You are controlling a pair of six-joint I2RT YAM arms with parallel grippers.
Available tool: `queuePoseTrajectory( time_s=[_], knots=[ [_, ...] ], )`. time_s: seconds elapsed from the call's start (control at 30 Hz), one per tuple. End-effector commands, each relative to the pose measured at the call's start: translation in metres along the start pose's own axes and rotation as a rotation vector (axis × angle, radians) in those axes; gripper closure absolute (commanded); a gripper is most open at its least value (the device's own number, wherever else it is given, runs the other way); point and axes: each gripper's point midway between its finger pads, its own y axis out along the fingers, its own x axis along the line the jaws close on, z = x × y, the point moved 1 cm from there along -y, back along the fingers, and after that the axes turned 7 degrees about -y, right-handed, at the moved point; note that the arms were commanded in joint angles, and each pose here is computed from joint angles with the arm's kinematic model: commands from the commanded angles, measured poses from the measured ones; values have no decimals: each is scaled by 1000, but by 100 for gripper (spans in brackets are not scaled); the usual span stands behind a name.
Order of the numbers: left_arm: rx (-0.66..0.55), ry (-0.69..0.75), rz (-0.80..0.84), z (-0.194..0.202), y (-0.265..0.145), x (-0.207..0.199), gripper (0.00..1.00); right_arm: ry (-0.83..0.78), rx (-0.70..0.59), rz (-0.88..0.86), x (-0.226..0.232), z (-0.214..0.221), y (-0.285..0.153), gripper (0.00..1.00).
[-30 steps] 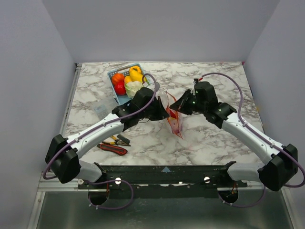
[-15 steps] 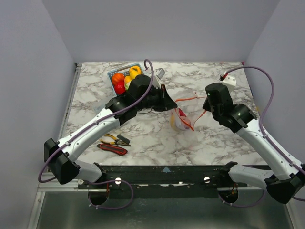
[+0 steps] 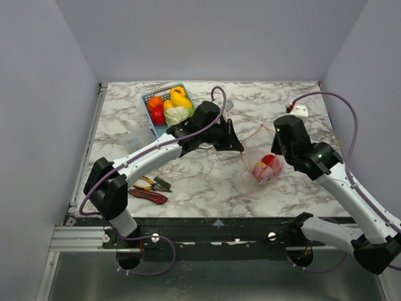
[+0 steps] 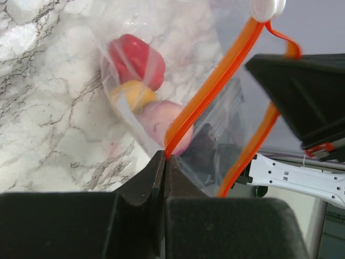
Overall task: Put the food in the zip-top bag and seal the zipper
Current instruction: Adjust the zipper food storage bag at the center of the board, then pick up the fake fruit from the bin.
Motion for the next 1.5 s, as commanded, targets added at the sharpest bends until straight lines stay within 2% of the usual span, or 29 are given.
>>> queuePoseTrajectory(
  time_s=[0.0, 0.17, 0.3, 0.4, 0.6, 0.77, 0.83, 1.1, 1.23, 1.33, 1.47],
  knots=[
    [9, -8, 19, -1, 4, 5, 100, 11, 84, -221, 47, 31, 15, 99],
    [15, -22, -16, 0, 2, 25, 100, 25, 106, -261, 60, 39, 22, 99],
    [-12, 4, -60, -3, -8, 33, 100, 48, 54, -305, 63, 30, 16, 99],
    [-31, 21, -83, -6, -16, 36, 91, 59, 33, -320, 63, 26, 13, 99],
    [-93, 50, -67, -20, -35, 39, 61, 58, 32, -330, 67, 25, 14, 99],
    [-268, 85, -56, -50, -66, 49, 41, 41, 9, -318, 65, 19, 15, 99],
    [-364, 73, -91, -69, -83, 62, 39, 39, -2, -313, 64, 16, 15, 99],
    [-786, -32, -457, -155, -143, 133, 34, 29, 3, -330, 69, 16, 18, 99],
    [-919, -102, -550, -195, -154, 160, 31, 22, 13, -329, 71, 17, 20, 99],
    [-998, -92, -568, -226, -158, 171, 29, 26, 12, -329, 71, 15, 19, 99],
    [-1035, -112, -607, -260, -155, 192, 20, 28, 18, -335, 71, 11, 16, 99]
  ],
)
